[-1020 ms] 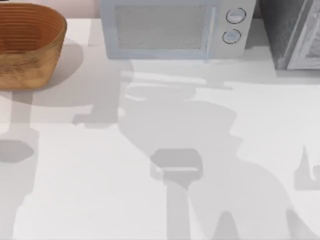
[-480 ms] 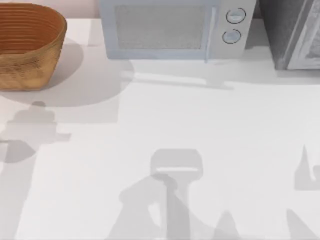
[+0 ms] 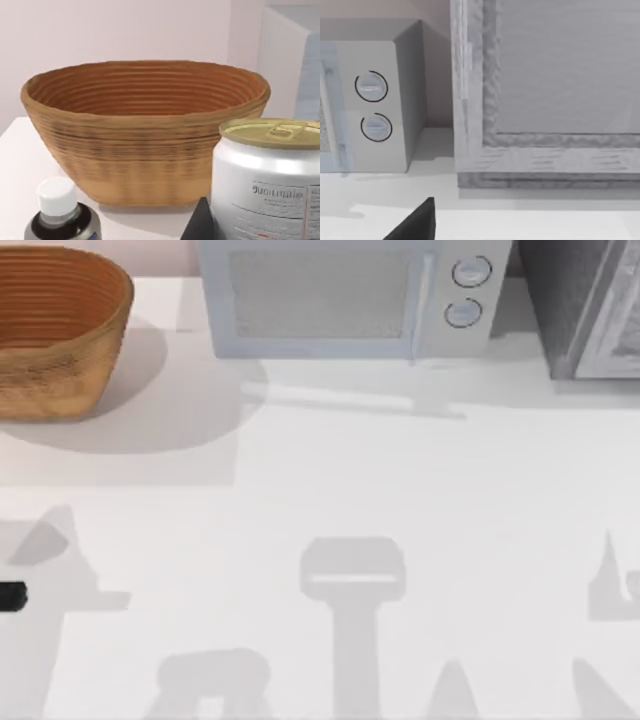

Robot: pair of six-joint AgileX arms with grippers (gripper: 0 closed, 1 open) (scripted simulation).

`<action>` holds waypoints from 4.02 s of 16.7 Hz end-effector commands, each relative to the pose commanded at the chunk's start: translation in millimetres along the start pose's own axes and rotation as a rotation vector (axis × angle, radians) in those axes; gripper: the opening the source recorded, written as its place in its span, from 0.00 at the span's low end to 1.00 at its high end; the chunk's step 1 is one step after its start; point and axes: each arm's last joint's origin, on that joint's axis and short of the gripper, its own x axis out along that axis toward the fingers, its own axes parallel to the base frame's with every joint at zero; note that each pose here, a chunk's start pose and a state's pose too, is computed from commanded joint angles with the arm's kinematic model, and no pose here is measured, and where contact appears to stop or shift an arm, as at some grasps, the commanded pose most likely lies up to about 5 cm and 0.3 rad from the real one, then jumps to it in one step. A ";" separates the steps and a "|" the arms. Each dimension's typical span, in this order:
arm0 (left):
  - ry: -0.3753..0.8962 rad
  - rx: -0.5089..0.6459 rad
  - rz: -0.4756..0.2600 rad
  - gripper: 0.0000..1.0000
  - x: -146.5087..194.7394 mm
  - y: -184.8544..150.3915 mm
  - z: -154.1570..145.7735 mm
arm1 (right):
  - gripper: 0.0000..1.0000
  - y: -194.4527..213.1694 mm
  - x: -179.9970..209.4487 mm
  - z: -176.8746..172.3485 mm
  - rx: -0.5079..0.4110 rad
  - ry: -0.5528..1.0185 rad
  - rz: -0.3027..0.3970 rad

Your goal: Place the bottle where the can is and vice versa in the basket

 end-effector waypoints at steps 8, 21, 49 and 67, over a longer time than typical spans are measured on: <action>-0.050 -0.009 0.011 0.00 -0.1 -0.1 -20.1 | 1.00 0.0 0.0 0.0 0.000 0.000 0.000; -0.044 0.007 -0.322 0.00 40.0 -19.7 44.7 | 1.00 0.0 0.0 0.0 0.000 0.000 0.000; -0.046 0.033 -1.579 0.00 280.1 -199.1 -146.5 | 1.00 0.0 0.0 0.0 0.000 0.000 0.000; -0.046 0.033 -1.579 1.00 280.1 -199.1 -146.5 | 1.00 0.0 0.0 0.0 0.000 0.000 0.000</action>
